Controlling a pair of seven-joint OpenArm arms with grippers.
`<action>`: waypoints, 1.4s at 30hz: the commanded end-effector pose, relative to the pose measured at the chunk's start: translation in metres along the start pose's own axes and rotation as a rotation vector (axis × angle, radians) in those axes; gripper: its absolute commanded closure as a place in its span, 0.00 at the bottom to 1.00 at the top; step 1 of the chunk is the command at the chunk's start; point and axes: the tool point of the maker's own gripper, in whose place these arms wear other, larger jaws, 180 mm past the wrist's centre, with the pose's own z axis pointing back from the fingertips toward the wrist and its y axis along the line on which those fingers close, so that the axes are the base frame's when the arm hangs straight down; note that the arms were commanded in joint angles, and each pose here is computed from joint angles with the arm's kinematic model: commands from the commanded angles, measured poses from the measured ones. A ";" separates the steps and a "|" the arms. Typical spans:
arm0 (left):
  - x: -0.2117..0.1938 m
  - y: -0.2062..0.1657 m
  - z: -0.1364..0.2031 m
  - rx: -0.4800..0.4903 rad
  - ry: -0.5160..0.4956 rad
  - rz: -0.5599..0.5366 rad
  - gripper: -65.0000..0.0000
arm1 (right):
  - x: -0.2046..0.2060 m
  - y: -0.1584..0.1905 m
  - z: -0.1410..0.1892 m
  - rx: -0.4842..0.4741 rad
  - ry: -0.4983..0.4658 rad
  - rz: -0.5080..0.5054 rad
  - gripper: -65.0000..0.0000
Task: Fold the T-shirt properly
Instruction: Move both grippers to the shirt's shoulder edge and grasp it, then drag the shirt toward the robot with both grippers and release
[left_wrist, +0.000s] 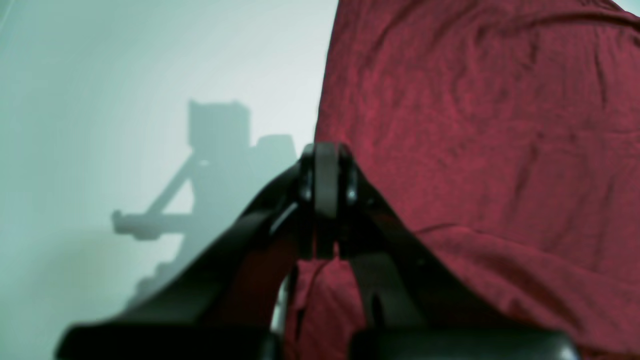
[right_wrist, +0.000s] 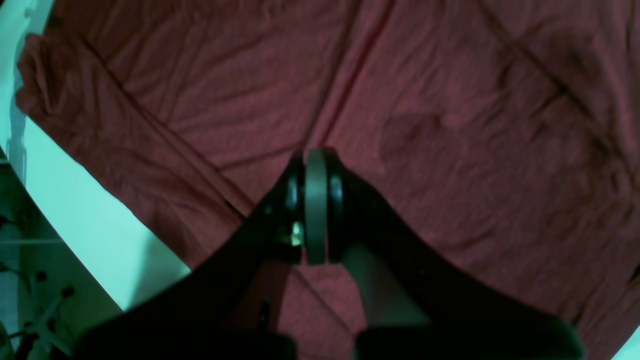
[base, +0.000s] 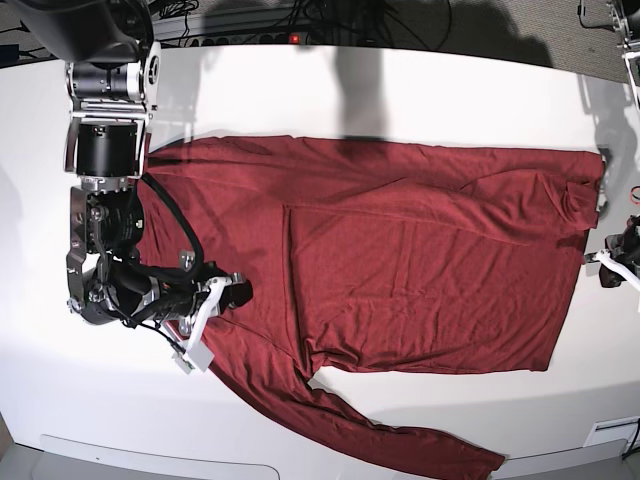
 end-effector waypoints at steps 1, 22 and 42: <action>0.019 0.005 0.006 -0.001 -0.064 0.001 1.00 | 0.016 -0.001 0.008 -0.005 -0.049 0.019 1.00; -0.073 -0.024 0.041 -0.089 -0.029 0.029 1.00 | -0.089 0.040 0.028 -0.027 -0.005 0.021 1.00; -0.167 -0.017 0.025 0.031 0.119 -0.071 1.00 | -0.184 0.005 0.027 -0.220 0.055 -0.081 1.00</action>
